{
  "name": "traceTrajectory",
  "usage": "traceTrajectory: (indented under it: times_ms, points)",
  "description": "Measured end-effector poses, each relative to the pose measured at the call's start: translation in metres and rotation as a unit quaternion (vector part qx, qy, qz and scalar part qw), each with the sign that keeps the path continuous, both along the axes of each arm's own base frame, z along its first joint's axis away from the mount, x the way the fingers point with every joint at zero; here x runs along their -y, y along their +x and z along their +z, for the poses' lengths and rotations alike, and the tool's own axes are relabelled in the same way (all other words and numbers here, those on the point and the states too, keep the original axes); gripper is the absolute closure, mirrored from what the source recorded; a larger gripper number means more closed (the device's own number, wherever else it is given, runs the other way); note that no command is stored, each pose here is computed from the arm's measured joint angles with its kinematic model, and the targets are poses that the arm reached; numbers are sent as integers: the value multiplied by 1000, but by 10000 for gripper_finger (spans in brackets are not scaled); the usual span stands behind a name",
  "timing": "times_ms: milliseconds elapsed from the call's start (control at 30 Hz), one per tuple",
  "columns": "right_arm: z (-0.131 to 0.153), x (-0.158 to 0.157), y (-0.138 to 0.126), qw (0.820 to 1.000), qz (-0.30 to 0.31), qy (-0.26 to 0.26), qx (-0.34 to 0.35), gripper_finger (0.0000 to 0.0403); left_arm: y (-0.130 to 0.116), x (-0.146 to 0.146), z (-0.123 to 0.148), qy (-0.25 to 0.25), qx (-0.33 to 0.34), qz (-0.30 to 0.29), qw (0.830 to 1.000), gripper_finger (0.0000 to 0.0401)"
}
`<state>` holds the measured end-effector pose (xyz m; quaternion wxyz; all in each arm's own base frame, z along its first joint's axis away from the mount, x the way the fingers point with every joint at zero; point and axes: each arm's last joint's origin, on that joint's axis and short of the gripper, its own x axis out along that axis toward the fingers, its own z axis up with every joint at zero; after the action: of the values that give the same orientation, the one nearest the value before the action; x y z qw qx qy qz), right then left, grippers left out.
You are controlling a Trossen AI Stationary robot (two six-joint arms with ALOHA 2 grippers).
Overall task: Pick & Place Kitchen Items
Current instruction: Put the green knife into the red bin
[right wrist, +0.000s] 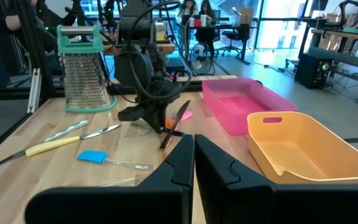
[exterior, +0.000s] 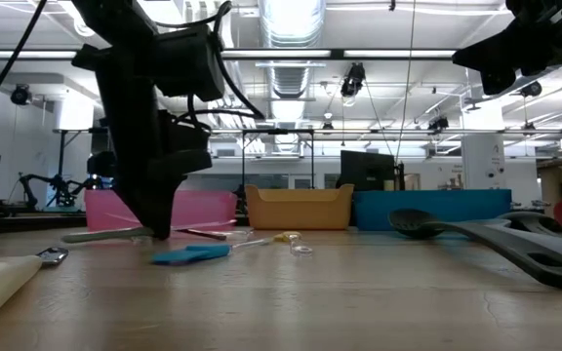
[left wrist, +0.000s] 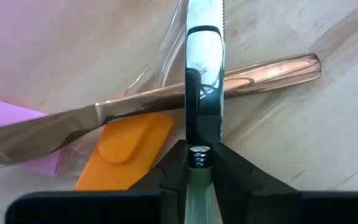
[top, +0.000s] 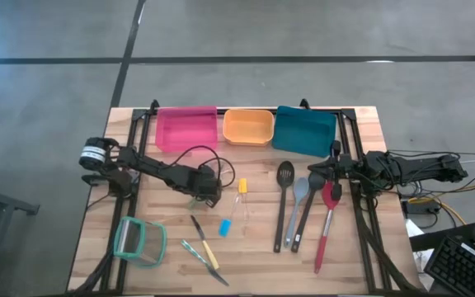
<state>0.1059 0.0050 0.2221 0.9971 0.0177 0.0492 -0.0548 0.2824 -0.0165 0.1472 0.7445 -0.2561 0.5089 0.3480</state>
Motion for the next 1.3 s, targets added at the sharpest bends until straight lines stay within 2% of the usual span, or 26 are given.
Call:
traceTrajectory:
  times_ms: [400, 700, 867, 1033, 1300]
  points:
    - [-2, 0, 0, 1000, 0, -1, -3, 394, 0, 0, 5, 5, -2, -20, 1000, 349]
    - [-2, 0, 0, 1000, 0, -1, -3, 394, 2, 1, 35, 15, 8, -60, 998, 351]
    - [-2, 0, 1, 1000, 0, 0, -6, 394, 7, 0, 52, 59, 30, -112, 992, 351]
    - [-3, 0, 1, 1000, 0, -1, -11, 394, 17, 0, 70, 112, 89, -165, 976, 351]
    - [-5, 0, 3, 1000, 0, -2, -22, 394, 43, -1, 90, 208, 206, -259, 920, 351]
